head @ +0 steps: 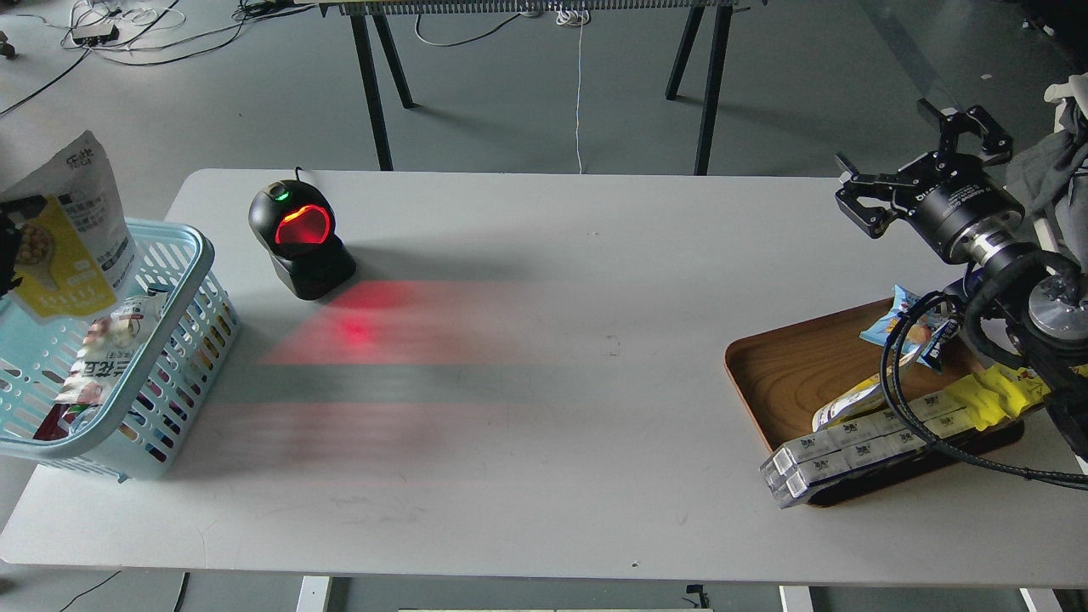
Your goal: Scan snack and place in basket
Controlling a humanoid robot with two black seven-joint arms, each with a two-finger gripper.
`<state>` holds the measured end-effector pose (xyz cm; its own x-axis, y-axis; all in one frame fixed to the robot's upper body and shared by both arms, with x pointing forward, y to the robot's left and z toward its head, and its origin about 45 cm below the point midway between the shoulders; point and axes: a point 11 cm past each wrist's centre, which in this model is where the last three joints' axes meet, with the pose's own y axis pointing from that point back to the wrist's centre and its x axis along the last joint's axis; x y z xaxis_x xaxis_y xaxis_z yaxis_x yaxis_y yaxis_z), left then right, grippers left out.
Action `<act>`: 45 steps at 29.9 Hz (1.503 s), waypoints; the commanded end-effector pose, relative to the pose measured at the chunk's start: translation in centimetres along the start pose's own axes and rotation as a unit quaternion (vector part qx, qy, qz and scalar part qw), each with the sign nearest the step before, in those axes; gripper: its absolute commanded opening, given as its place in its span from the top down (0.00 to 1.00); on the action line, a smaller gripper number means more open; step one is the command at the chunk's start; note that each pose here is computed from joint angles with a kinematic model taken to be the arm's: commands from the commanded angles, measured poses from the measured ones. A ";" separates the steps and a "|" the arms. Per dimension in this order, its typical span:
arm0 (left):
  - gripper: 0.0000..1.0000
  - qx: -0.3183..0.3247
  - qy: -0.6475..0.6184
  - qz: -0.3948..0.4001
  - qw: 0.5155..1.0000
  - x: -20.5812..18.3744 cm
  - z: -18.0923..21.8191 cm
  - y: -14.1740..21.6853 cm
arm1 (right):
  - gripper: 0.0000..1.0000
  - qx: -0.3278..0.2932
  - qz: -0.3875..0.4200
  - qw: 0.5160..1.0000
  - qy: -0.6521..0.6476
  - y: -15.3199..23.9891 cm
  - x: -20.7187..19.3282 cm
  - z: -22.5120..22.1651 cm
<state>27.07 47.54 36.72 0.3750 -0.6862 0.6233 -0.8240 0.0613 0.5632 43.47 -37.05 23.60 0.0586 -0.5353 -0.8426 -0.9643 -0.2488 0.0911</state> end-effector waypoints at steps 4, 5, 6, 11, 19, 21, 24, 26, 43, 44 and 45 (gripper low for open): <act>1.00 -0.015 0.008 -0.012 1.000 -2.7 1.1 -0.2 | 0.02 0.000 0.001 1.000 0.000 0.0 0.0 0.0; 1.00 -0.016 0.010 -0.015 1.000 -3.0 1.2 -0.2 | 0.02 0.000 0.001 1.000 0.000 0.0 0.0 0.0; 1.00 -0.020 0.011 -0.020 1.000 -3.5 1.5 -0.2 | 0.02 0.000 0.001 1.000 0.000 0.0 0.0 0.0; 1.00 -0.027 0.017 -0.036 0.999 -5.2 2.1 -0.1 | 0.02 0.001 0.000 1.000 0.001 0.0 0.0 -0.1; 1.00 -0.032 0.026 -0.069 0.997 -7.6 2.5 0.1 | 0.02 0.001 0.000 1.000 0.001 0.0 0.0 -0.1; 1.00 -0.032 0.027 -0.071 0.997 -8.0 2.5 0.2 | 0.02 0.000 0.001 1.000 0.001 0.0 0.0 0.0; 1.00 -0.030 0.026 -0.073 0.997 -8.3 2.4 0.2 | 0.02 -0.001 0.001 1.000 0.001 0.1 0.1 0.0; 1.00 -0.033 0.029 -0.080 0.996 -8.8 2.5 0.2 | 0.02 -0.001 0.001 1.000 0.001 0.0 0.0 0.0; 0.59 -0.032 0.025 -0.060 0.997 -8.6 2.4 0.3 | 0.02 0.001 -0.002 1.000 0.001 -0.1 -0.2 -0.1; 0.56 -0.033 0.025 -0.059 0.997 -8.6 2.5 0.4 | 0.02 0.001 -0.002 1.000 0.001 -0.1 -0.2 -0.1; 0.53 -0.032 0.024 -0.057 0.998 -8.4 2.5 0.4 | 0.02 0.002 -0.002 1.000 0.000 -0.1 -0.2 -0.2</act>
<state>22.56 51.62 30.13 0.4925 -0.6540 0.5742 -0.7420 0.0291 0.6697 43.54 -37.08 23.78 0.0612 -0.5365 -0.8417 -0.9646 -0.2485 0.0882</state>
